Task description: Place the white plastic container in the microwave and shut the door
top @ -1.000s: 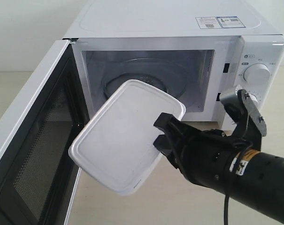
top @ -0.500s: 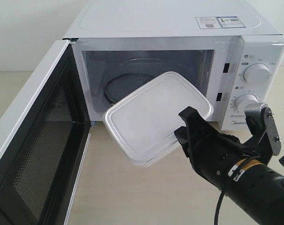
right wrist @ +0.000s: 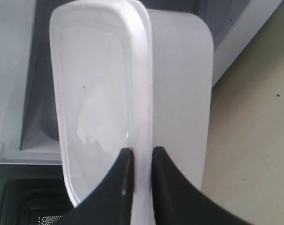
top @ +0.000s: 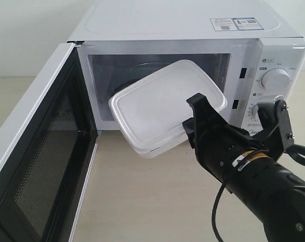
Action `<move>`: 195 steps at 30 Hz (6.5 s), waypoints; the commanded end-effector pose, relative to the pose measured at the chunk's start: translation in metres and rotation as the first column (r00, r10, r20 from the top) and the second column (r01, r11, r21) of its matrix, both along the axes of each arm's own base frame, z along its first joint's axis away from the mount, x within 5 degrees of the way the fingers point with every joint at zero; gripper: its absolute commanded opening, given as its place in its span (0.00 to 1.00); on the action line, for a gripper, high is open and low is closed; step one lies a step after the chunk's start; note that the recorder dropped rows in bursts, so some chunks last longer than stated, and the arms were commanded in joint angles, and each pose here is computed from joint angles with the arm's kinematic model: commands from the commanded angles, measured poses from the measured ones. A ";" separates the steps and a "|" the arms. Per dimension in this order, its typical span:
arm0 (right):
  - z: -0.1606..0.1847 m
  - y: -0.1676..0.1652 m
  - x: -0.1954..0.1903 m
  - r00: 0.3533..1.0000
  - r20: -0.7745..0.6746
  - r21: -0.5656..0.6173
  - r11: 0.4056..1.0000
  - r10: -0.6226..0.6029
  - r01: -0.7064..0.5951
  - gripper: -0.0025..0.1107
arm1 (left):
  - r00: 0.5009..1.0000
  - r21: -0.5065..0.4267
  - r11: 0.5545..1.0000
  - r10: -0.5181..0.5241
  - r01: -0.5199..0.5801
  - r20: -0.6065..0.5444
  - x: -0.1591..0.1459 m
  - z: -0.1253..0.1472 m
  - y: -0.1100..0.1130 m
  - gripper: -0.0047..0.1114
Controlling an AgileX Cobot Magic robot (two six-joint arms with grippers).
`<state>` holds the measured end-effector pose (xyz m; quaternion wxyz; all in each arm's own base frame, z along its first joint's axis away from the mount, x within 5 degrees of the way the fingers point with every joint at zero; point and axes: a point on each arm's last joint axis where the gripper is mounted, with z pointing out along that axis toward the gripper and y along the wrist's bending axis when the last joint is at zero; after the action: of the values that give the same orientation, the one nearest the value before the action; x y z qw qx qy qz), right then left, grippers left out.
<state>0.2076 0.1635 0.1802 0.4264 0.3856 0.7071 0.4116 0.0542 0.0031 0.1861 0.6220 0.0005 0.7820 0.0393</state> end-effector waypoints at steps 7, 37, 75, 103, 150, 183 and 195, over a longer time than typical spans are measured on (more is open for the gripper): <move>0.004 0.010 0.013 0.999 0.019 -0.020 0.999 -0.035 0.035 0.02 | 1.000 -0.020 1.000 0.006 -0.006 0.004 0.000 -0.001 0.000 0.07; -0.017 0.041 0.101 0.986 0.038 0.111 0.982 -0.159 0.154 0.02 | 1.000 -0.020 1.000 0.006 -0.006 0.004 0.000 -0.001 0.000 0.07; -0.038 0.035 0.111 0.991 0.027 0.061 0.989 -0.134 0.132 0.42 | 1.000 -0.020 1.000 0.006 -0.006 0.006 0.000 -0.001 0.000 0.07; -0.049 0.047 0.099 0.820 0.189 -0.945 0.326 0.541 0.003 0.02 | 1.000 -0.020 1.000 0.006 -0.006 0.006 0.000 -0.001 0.000 0.07; -0.033 0.047 0.095 0.907 0.141 -0.949 0.315 0.397 0.009 0.02 | 1.000 -0.019 1.000 0.006 -0.006 0.008 0.000 -0.001 0.000 0.07; 0.030 0.003 0.004 0.791 -0.102 -0.846 0.366 0.604 -0.388 0.02 | 1.000 -0.019 1.000 0.006 -0.006 0.008 0.000 -0.001 0.000 0.07; 0.041 0.000 0.001 0.776 -0.071 -0.882 0.325 0.627 -0.343 0.02 | 1.000 -0.019 1.000 0.006 -0.006 0.008 0.000 -0.001 0.000 0.07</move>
<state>0.2111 0.1667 0.2128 0.4929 -0.1579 0.8387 0.1692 0.0542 0.0031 0.1861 0.6218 0.0006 0.7822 0.0393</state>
